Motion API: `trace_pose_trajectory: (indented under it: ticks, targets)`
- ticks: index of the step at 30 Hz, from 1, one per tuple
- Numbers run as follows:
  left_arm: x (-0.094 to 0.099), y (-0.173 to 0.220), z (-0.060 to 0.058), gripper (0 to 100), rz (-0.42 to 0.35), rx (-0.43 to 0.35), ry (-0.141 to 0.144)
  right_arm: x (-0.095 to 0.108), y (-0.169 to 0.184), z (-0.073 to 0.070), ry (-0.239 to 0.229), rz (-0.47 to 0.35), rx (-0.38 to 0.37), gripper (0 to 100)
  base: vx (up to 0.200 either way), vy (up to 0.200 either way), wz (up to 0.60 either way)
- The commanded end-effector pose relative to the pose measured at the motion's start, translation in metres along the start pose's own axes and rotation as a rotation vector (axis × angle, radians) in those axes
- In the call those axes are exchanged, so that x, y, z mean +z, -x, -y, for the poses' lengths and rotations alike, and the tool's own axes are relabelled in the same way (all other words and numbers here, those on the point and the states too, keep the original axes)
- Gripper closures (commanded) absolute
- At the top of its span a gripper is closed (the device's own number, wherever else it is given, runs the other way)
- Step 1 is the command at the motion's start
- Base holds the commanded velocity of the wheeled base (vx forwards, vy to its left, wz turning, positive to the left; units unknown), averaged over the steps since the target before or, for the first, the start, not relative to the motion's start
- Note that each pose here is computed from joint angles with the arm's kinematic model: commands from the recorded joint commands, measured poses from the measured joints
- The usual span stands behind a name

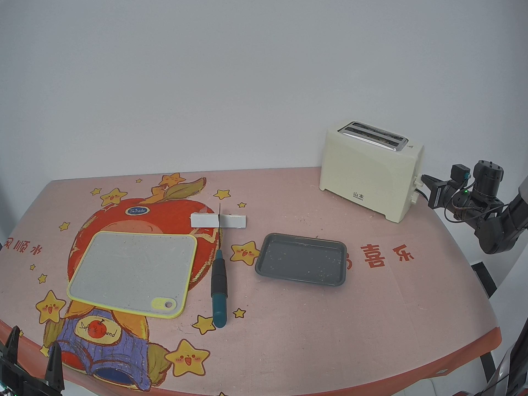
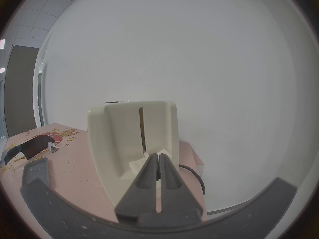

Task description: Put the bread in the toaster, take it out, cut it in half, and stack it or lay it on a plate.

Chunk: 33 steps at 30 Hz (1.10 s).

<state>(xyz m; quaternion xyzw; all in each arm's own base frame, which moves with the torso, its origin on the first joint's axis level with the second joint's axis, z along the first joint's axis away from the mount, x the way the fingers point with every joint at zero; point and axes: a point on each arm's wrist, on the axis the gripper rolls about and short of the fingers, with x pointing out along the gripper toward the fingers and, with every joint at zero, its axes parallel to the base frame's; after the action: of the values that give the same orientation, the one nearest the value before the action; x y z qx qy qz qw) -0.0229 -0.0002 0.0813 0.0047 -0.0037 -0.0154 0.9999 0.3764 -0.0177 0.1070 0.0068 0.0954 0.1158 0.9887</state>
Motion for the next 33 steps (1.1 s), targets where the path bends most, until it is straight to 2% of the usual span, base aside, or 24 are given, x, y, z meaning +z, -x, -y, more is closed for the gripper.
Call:
trace_pose_trajectory:
  ticks: [1,26,33]
  targets:
    - [-0.005,0.000,0.000,0,-0.001,0.000,0.000,-0.003,-0.001,0.000,-0.003,-0.007,0.001,100,0.000,0.000,0.00]
    - [-0.005,0.000,0.000,0,-0.001,0.000,0.000,0.012,0.005,-0.002,0.013,0.043,-0.013,100,0.000,0.000,0.00]
    - [-0.005,0.000,0.000,0,-0.001,0.000,0.000,0.032,0.019,-0.004,0.025,0.097,-0.018,100,0.000,0.000,0.00]
